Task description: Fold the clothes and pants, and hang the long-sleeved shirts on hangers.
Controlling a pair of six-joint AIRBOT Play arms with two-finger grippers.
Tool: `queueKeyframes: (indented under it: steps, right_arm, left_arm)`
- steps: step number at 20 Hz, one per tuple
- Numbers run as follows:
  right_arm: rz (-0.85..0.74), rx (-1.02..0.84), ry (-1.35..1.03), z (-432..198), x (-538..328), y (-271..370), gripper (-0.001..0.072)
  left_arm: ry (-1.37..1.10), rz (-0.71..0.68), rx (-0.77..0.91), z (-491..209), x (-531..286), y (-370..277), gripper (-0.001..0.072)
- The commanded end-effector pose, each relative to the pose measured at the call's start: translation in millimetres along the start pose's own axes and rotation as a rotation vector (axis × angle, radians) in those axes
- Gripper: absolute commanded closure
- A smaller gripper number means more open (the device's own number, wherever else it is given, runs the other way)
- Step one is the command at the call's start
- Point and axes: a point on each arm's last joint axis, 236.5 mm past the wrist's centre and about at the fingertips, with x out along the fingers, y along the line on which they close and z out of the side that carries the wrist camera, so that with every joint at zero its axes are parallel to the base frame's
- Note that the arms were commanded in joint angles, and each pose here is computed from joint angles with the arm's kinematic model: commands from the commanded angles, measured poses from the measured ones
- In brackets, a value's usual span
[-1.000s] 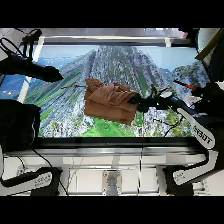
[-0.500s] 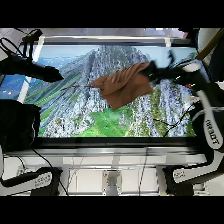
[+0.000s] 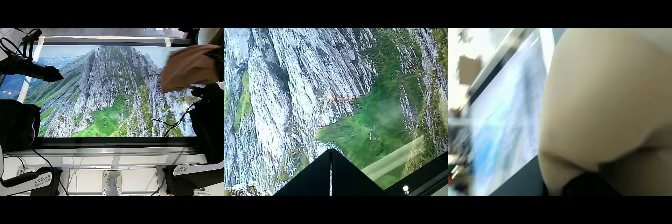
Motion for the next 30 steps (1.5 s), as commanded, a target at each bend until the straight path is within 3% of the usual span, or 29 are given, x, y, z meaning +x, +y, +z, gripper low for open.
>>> queueKeyframes:
  steps: [1, 5, 8, 16, 17, 18, 19, 22, 23, 25, 27, 28, 30]
  right_arm:
    - [-0.167, 0.058, -0.020, 4.5, -104.2, -64.0, 0.0701]
    - [-0.350, 0.146, -0.076, -26.5, -207.7, -123.7, 0.0702]
    - [-0.616, 0.300, -0.167, -57.7, -282.5, -183.2, 0.0703]
    - [-0.751, 0.660, 0.072, -167.2, -269.5, -267.8, 0.0697]
    - [-0.765, 0.661, 0.070, -167.7, -272.5, -268.7, 0.0583]
    - [-0.779, 0.647, 0.054, -163.1, -277.6, -266.5, 0.0352]
    - [-0.795, 0.619, 0.021, -152.9, -285.6, -261.0, 0.0219]
    - [-0.838, 0.495, -0.164, -102.8, -318.7, -224.9, 0.0225]
    - [-0.771, 0.421, -0.295, -66.9, -321.0, -197.2, 0.0238]
    - [-0.378, 0.121, -0.396, -6.5, -280.0, -88.2, 0.0367]
    - [-0.002, -0.194, -0.296, -5.7, -222.1, 28.9, 0.0577]
    - [0.090, -0.288, -0.211, -19.9, -191.6, 64.8, 0.0694]
    - [0.116, -0.448, 0.010, -64.9, -117.4, 105.2, 0.0699]
  left_arm:
    - [-0.020, 0.008, -0.032, 4.7, -0.3, 1.7, 0.0681]
    - [-0.047, 0.018, -0.062, 11.0, -0.6, 4.3, 0.0680]
    - [-0.047, 0.017, -0.088, 10.8, -0.7, 4.1, 0.0680]
    - [-0.047, 0.016, -0.089, 10.8, -1.0, 3.9, 0.0680]
    - [-0.047, 0.016, -0.099, 10.8, -1.0, 3.9, 0.0680]
    - [-0.048, 0.016, -0.106, 10.8, -1.0, 3.9, 0.0681]
    - [-0.048, 0.016, -0.111, 10.8, -1.0, 3.9, 0.0680]
    - [-0.048, 0.016, -0.110, 10.9, -1.0, 4.0, 0.0680]
    - [-0.048, 0.016, -0.110, 11.0, -1.0, 4.0, 0.0680]
    - [-0.048, 0.016, -0.110, 11.0, -1.0, 4.0, 0.0681]
    - [-0.048, 0.016, -0.110, 10.9, -1.0, 4.0, 0.0680]
    - [-0.048, 0.016, -0.111, 10.9, -1.0, 3.9, 0.0681]
    - [-0.049, 0.016, -0.110, 11.0, -1.5, 3.7, 0.0681]
